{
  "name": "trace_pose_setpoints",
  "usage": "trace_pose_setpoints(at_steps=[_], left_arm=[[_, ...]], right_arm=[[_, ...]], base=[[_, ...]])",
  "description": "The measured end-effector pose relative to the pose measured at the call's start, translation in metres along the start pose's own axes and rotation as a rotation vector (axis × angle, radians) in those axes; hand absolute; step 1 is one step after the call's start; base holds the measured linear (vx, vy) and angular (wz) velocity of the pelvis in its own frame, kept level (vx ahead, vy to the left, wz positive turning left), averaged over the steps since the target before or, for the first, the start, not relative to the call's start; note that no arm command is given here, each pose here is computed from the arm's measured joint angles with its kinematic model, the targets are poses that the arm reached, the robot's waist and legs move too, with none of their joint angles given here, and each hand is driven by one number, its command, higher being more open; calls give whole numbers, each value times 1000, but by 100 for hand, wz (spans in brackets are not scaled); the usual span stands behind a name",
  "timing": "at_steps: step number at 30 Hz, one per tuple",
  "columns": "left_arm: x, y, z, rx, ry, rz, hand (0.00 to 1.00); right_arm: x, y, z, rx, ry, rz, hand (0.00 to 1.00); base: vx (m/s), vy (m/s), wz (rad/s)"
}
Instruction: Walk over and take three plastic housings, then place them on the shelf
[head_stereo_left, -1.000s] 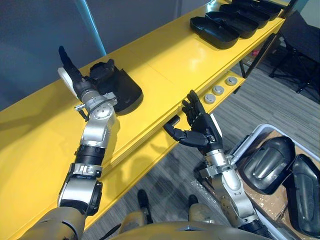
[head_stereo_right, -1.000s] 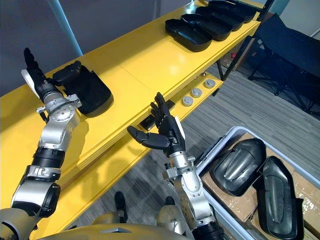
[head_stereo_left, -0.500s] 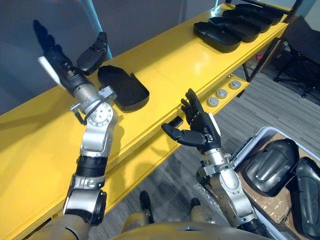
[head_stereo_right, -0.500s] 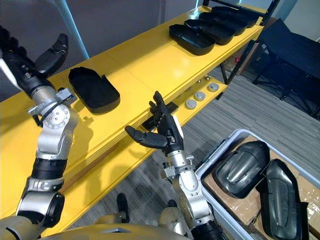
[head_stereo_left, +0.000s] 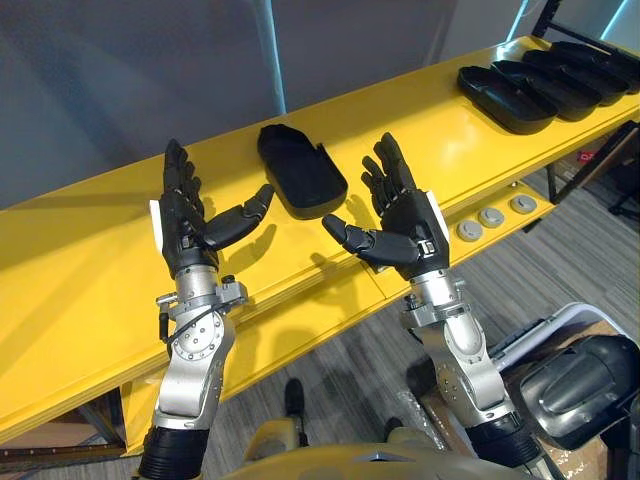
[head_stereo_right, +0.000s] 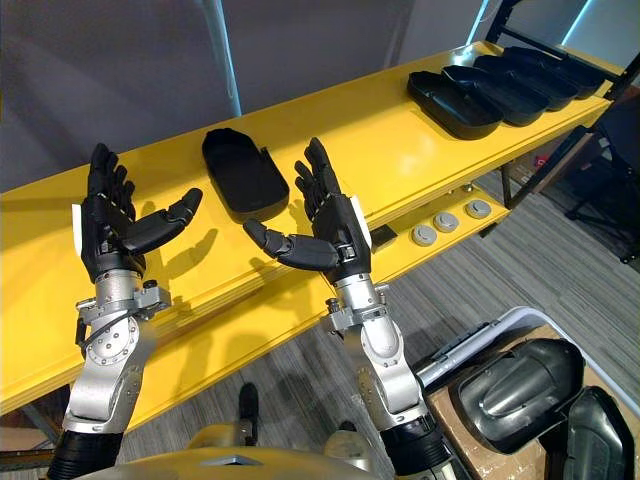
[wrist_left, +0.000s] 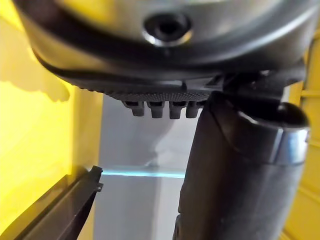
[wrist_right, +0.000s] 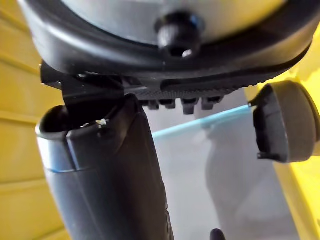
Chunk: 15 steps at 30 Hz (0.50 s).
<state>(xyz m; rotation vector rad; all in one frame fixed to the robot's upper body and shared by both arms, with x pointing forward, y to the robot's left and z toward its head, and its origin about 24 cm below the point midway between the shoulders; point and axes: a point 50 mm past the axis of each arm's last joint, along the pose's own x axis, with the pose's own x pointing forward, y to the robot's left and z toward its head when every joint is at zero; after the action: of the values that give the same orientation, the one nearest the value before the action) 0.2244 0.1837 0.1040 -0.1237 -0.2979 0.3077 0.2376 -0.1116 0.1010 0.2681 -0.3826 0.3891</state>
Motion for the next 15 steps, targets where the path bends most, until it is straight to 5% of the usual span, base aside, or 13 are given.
trace_pose_setpoints(at_steps=[15], left_arm=[[-23,15,-9,-230,46,29,100]], right_arm=[[9,35,-36,42,199,277,100]], base=[[-8,-21,11]])
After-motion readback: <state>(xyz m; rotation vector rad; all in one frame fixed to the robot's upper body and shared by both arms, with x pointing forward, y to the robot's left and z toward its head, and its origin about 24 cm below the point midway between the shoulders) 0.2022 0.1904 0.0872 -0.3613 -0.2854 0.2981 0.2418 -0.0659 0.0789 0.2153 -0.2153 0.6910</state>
